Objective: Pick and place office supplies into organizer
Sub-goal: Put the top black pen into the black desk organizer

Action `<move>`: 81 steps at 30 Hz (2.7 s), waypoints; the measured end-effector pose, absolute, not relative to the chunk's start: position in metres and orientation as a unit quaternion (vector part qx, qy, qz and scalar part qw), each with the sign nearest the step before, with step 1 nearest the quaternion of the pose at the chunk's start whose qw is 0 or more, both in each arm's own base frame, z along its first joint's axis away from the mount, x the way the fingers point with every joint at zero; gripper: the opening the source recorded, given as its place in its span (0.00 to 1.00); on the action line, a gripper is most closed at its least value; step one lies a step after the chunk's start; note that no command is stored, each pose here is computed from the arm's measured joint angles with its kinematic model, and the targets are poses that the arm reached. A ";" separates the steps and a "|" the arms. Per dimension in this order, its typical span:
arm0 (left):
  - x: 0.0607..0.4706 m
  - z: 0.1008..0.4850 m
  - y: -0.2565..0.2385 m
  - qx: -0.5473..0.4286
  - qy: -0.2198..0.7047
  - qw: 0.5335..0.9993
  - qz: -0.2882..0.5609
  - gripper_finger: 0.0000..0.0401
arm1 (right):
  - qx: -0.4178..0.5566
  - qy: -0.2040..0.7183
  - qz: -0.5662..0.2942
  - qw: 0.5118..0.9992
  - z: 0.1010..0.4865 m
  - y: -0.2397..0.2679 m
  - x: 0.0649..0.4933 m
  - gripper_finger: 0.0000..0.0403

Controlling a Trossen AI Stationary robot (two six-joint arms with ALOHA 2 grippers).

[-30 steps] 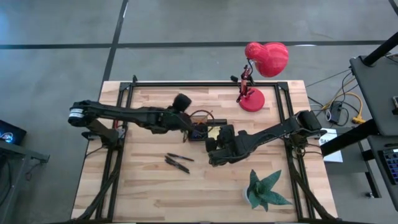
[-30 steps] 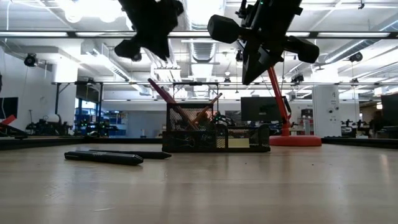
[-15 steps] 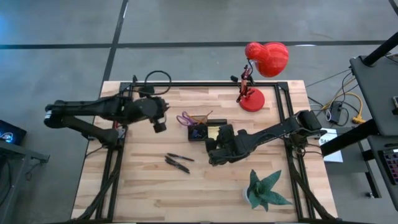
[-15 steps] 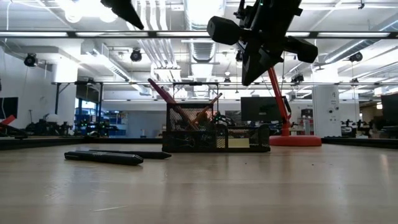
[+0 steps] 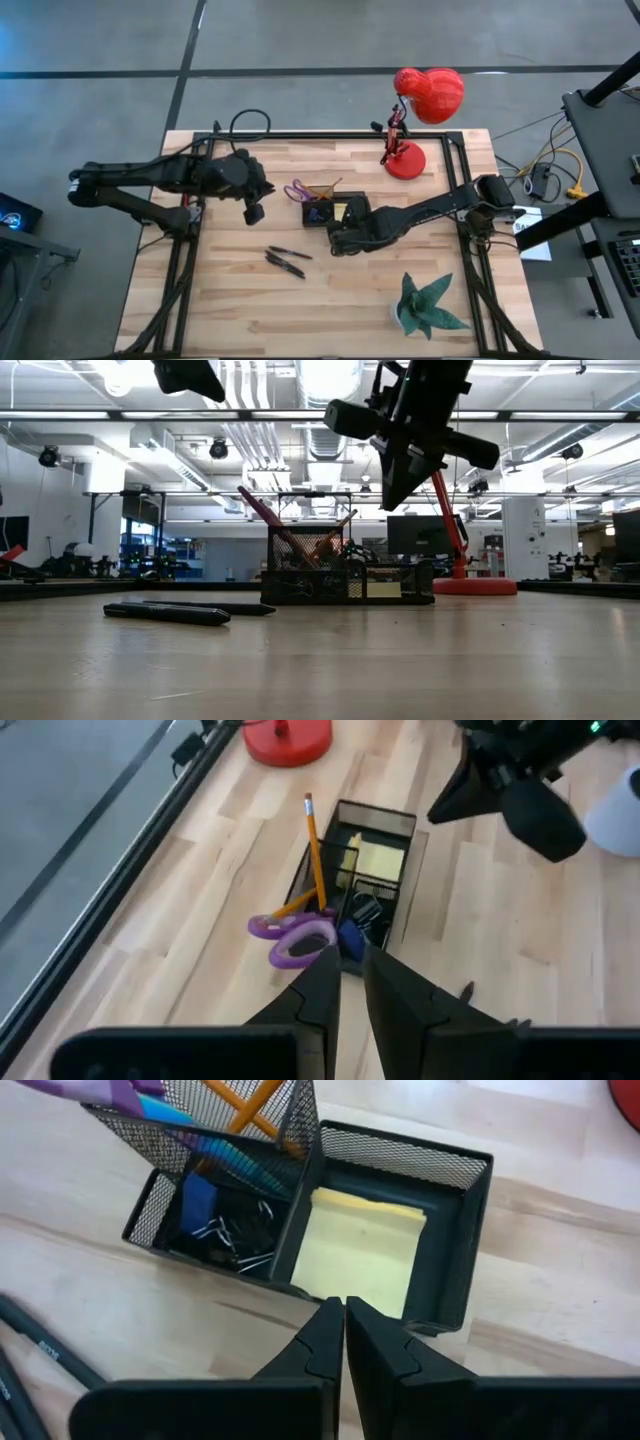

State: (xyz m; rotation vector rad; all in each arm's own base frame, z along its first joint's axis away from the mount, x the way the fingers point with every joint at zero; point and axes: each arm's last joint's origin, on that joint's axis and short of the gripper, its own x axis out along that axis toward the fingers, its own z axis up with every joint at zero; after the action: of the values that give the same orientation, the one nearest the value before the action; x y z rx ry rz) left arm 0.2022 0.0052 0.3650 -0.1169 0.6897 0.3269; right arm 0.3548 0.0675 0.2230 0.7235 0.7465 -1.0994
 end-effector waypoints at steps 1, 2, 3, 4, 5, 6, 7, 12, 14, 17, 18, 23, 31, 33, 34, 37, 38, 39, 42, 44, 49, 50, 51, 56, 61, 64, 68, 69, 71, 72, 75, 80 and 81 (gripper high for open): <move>0.202 0.364 0.005 -0.058 0.339 0.926 0.158 0.09 | 0.332 0.336 -0.500 0.726 0.223 0.068 0.355 0.02; 0.202 0.363 0.005 -0.058 0.341 0.925 0.156 0.09 | 0.335 0.334 -0.502 0.724 0.223 0.068 0.355 0.02; 0.202 0.361 0.005 -0.058 0.343 0.925 0.155 0.09 | 0.338 0.332 -0.504 0.723 0.223 0.068 0.355 0.02; 0.202 0.360 0.005 -0.057 0.345 0.924 0.155 0.09 | 0.340 0.331 -0.505 0.722 0.223 0.067 0.355 0.02; 0.202 0.360 0.005 -0.057 0.346 0.923 0.155 0.09 | 0.341 0.330 -0.505 0.721 0.223 0.067 0.355 0.02; 0.202 0.359 0.005 -0.057 0.348 0.923 0.156 0.09 | 0.341 0.330 -0.505 0.721 0.223 0.067 0.355 0.02; 0.202 0.358 0.005 -0.056 0.349 0.922 0.156 0.09 | 0.341 0.330 -0.505 0.721 0.223 0.068 0.355 0.02; 0.202 0.357 0.005 -0.055 0.350 0.922 0.157 0.09 | 0.341 0.329 -0.506 0.721 0.223 0.068 0.355 0.02; 0.202 0.356 0.005 -0.055 0.352 0.921 0.157 0.09 | 0.341 0.329 -0.506 0.721 0.223 0.068 0.355 0.02; 0.204 0.354 0.005 -0.056 0.348 0.923 0.157 0.09 | 0.341 0.330 -0.505 0.721 0.223 0.067 0.355 0.02; 0.205 0.353 0.005 -0.056 0.344 0.924 0.157 0.09 | 0.341 0.330 -0.506 0.721 0.223 0.067 0.355 0.02; 0.208 0.353 0.005 -0.060 0.323 0.932 0.156 0.09 | 0.340 0.330 -0.506 0.721 0.223 0.067 0.355 0.02; 0.212 0.358 0.005 -0.065 0.293 0.941 0.154 0.09 | 0.335 0.334 -0.504 0.723 0.223 0.067 0.355 0.02; 0.213 0.359 0.005 -0.066 0.286 0.944 0.154 0.09 | 0.335 0.334 -0.504 0.722 0.223 0.067 0.354 0.02; 0.214 0.359 0.005 -0.067 0.283 0.944 0.153 0.09 | 0.337 0.333 -0.505 0.722 0.223 0.067 0.354 0.02; 0.215 0.361 0.005 -0.068 0.274 0.947 0.153 0.09 | 0.340 0.331 -0.506 0.720 0.223 0.067 0.354 0.02; 0.215 0.362 0.005 -0.069 0.270 0.948 0.152 0.09 | 0.340 0.331 -0.506 0.720 0.223 0.067 0.354 0.02; 0.215 0.362 0.005 -0.070 0.266 0.949 0.152 0.09 | 0.340 0.331 -0.506 0.720 0.223 0.067 0.354 0.02; 0.216 0.363 0.005 -0.070 0.265 0.950 0.152 0.09 | 0.339 0.332 -0.507 0.720 0.223 0.067 0.354 0.02; 0.216 0.363 0.005 -0.070 0.265 0.950 0.152 0.09 | 0.339 0.333 -0.507 0.719 0.223 0.067 0.354 0.02; 0.216 0.363 0.005 -0.070 0.265 0.950 0.152 0.09 | 0.336 0.338 -0.504 0.720 0.223 0.067 0.354 0.02; 0.216 0.363 0.005 -0.070 0.265 0.950 0.152 0.09 | 0.337 0.339 -0.504 0.720 0.223 0.067 0.354 0.02; 0.216 0.363 0.005 -0.070 0.265 0.950 0.152 0.09 | 0.337 0.339 -0.504 0.720 0.223 0.067 0.354 0.02; 0.216 0.363 0.005 -0.070 0.265 0.950 0.152 0.09 | 0.335 0.341 -0.503 0.720 0.223 0.065 0.354 0.02; 0.216 0.363 0.005 -0.070 0.265 0.950 0.152 0.09 | 0.337 0.344 -0.501 0.719 0.222 0.066 0.354 0.02; 0.216 0.363 0.005 -0.070 0.265 0.950 0.152 0.09 | 0.331 0.348 -0.499 0.721 0.222 0.065 0.354 0.02; 0.216 0.363 0.005 -0.070 0.265 0.950 0.152 0.09 | 0.331 0.351 -0.498 0.721 0.222 0.064 0.355 0.02; 0.216 0.363 0.005 -0.070 0.265 0.950 0.152 0.09 | 0.332 0.352 -0.497 0.721 0.222 0.064 0.355 0.02; 0.216 0.363 0.005 -0.070 0.265 0.950 0.152 0.09 | 0.334 0.353 -0.496 0.720 0.222 0.065 0.355 0.02; 0.216 0.363 0.005 -0.070 0.265 0.950 0.152 0.09 | 0.334 0.353 -0.496 0.720 0.222 0.065 0.355 0.02; 0.216 0.363 0.005 -0.070 0.265 0.950 0.152 0.09 | 0.334 0.353 -0.496 0.720 0.222 0.065 0.355 0.02; 0.216 0.363 0.005 -0.070 0.265 0.950 0.152 0.09 | 0.333 0.354 -0.496 0.720 0.222 0.064 0.355 0.02; 0.216 0.363 0.005 -0.070 0.265 0.950 0.152 0.09 | 0.333 0.355 -0.495 0.720 0.222 0.064 0.355 0.02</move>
State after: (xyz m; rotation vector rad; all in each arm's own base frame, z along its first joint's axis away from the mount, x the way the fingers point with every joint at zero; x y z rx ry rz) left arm 0.2156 0.0049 0.3626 -0.1420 0.5397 0.3086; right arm 0.3548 0.0644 0.2223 0.7351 0.7837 -1.0938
